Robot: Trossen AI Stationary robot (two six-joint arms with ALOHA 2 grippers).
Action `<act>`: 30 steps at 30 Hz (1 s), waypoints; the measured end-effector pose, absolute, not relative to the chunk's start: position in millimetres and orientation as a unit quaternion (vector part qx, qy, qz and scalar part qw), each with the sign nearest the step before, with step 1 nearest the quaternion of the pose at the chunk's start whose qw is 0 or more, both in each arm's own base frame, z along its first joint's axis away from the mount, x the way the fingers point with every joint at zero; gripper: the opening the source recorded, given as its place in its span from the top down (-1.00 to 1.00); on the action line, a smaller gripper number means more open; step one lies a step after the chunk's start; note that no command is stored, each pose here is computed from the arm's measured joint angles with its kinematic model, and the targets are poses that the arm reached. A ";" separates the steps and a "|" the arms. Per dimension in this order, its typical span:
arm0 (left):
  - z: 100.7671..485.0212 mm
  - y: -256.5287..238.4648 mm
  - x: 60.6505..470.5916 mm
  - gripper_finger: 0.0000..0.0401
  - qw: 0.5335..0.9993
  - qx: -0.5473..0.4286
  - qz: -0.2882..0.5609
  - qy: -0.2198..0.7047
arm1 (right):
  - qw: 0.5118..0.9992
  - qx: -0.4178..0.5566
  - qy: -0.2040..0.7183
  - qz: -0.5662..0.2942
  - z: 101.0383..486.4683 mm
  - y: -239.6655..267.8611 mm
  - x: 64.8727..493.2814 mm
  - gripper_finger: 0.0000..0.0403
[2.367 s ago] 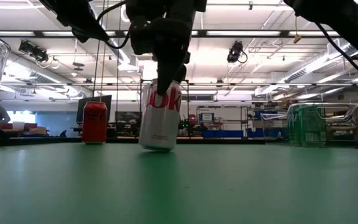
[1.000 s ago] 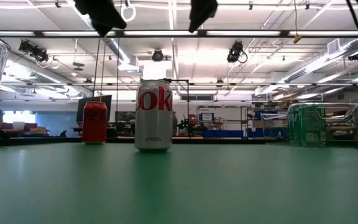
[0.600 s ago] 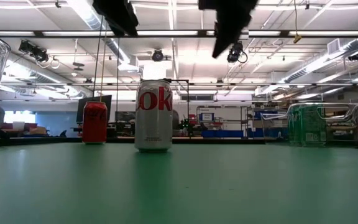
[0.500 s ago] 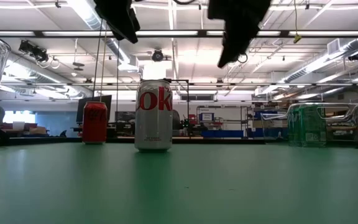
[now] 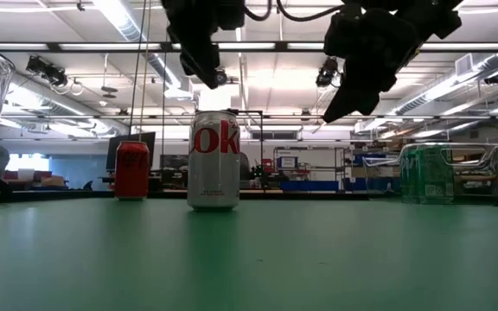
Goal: Sort soda cans
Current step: Put the red-silver soda can into the bottom left transparent bin
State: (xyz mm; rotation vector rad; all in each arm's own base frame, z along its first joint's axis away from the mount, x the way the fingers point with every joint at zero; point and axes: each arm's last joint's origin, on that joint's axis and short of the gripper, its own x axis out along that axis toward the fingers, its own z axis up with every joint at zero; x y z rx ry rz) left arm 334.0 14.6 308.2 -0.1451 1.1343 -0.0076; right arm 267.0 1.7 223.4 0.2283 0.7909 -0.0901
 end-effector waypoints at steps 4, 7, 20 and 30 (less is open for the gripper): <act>304.3 15.5 350.0 -0.11 0.827 -0.090 0.010 0.555 | 0.913 0.106 0.391 -0.037 220.0 4.9 267.3 0.98; 293.9 15.8 357.8 -0.34 0.809 -0.093 0.013 0.581 | 0.914 0.102 0.391 -0.021 220.0 7.8 267.5 1.00; 277.9 16.6 364.3 -0.57 0.792 -0.089 0.015 0.603 | 0.916 0.091 0.391 -0.006 220.1 13.3 267.5 1.00; 262.6 17.1 365.7 -0.57 0.797 -0.084 0.019 0.598 | 0.917 0.092 0.389 -0.005 220.4 13.4 267.8 1.00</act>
